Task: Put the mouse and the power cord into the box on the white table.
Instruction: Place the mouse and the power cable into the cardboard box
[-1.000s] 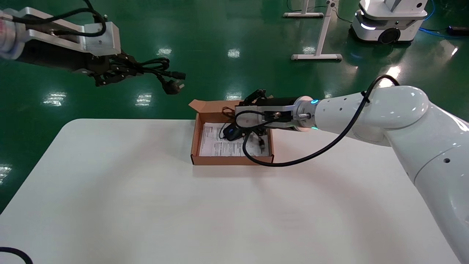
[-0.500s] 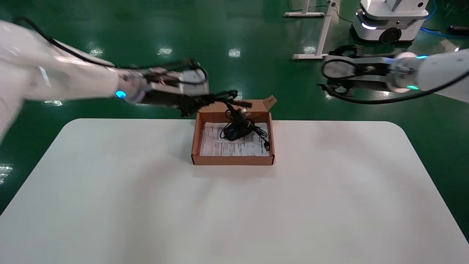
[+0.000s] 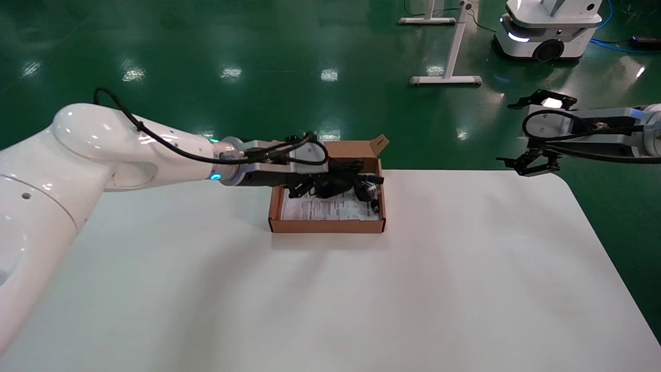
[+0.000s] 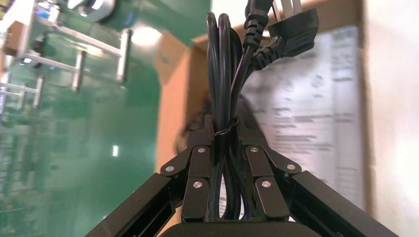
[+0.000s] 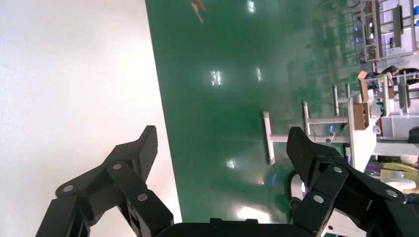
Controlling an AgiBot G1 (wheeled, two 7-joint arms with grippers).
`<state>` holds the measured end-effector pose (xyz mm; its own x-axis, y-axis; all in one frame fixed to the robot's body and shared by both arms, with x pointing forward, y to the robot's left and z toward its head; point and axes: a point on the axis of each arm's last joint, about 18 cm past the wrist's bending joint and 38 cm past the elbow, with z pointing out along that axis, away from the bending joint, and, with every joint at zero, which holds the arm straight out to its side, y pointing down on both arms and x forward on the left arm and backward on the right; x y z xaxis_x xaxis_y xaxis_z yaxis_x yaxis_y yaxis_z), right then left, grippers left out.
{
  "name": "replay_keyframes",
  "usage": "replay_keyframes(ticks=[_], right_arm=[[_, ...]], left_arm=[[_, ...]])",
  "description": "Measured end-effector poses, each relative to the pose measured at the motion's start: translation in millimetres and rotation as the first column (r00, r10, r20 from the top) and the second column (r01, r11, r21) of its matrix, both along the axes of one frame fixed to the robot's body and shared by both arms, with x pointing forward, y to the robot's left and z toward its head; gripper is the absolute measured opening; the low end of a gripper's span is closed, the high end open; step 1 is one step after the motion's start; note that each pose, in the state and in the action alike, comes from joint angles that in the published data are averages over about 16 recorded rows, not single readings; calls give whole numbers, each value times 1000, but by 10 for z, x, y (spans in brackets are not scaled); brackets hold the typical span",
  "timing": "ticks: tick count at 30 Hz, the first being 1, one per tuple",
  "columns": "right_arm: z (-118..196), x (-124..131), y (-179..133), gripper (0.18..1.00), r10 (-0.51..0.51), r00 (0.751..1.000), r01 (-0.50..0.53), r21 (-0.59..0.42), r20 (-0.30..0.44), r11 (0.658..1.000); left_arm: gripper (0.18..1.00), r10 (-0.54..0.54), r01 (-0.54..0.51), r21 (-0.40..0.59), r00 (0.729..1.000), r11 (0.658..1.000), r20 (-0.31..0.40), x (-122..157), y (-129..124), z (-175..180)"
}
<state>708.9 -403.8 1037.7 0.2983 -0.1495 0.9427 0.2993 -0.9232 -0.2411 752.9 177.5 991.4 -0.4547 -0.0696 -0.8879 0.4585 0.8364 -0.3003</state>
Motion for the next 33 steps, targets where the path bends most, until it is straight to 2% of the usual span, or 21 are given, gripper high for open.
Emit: replay_keyframes(ticks=[10, 19, 25, 33], right_arm=[[-14, -37, -41, 983, 6, 1000, -6, 38, -4, 999], [-79, -81, 111, 1000, 82, 997, -80, 148, -7, 986], [-139, -177, 252, 1001, 165, 986, -157, 261, -9, 953], [-199, -380, 420, 1001, 280, 960, -254, 396, -9, 883]], left_arm=[[268, -4, 4, 12, 1000, 1000, -26, -12, -16, -132], [348, -42, 35, -101, 997, 994, -68, -112, 51, -183], [436, -95, 68, -231, 990, 971, -109, -257, 142, -223], [600, -179, 110, -391, 973, 914, -145, -517, 321, -233]])
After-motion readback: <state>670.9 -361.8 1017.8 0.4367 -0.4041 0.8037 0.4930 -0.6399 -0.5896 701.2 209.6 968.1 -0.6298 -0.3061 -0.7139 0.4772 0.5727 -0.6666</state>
